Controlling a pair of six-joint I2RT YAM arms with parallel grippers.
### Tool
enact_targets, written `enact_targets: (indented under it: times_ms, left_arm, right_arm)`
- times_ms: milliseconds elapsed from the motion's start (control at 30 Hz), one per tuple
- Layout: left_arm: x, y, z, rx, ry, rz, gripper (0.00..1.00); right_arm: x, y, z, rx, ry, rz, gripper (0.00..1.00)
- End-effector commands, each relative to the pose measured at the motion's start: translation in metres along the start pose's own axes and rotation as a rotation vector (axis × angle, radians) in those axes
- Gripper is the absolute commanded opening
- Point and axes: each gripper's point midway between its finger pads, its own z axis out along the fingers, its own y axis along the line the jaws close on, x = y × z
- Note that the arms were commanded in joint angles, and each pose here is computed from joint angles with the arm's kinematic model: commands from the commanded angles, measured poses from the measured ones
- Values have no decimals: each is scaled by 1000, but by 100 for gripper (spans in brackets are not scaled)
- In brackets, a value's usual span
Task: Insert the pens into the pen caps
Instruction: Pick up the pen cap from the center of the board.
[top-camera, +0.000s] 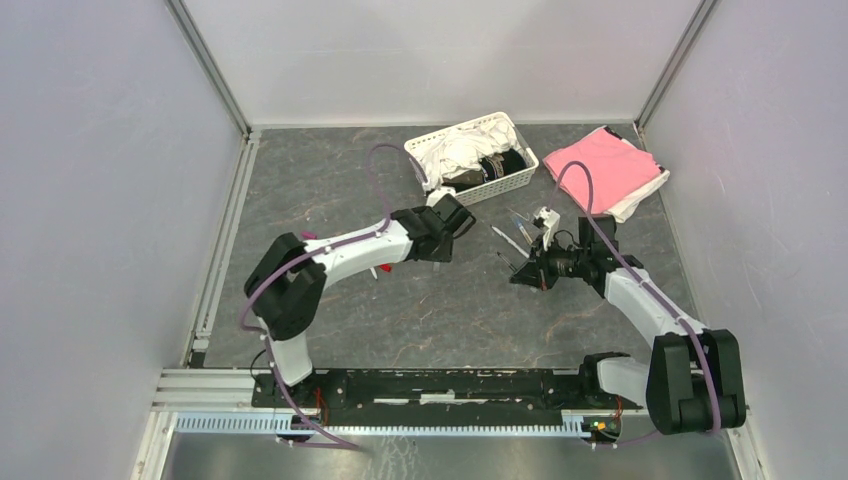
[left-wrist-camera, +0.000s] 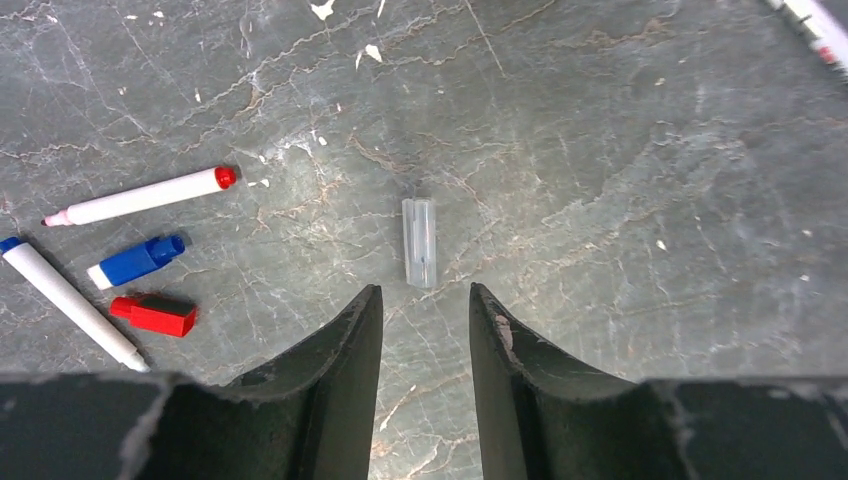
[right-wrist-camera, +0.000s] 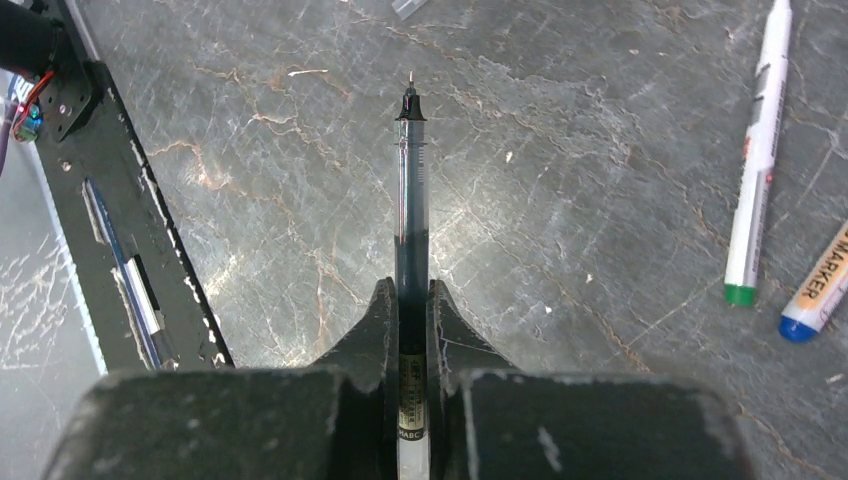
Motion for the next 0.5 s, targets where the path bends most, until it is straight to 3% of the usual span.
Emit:
enact_targets:
  times_ms: [0,133,467]
  left_arm:
    - [-13,-3,4,-105,-35,19,43]
    - [-7,3,16,-187,0,73,38]
    - [4,5,29,-210,33,107,38]
  right_arm:
    - [-11,0,-5,17,-65,38,0]
    - [-10,-2,-7,27,-77,39,0]
    - [-7,-3,-5,22,-81,61,0]
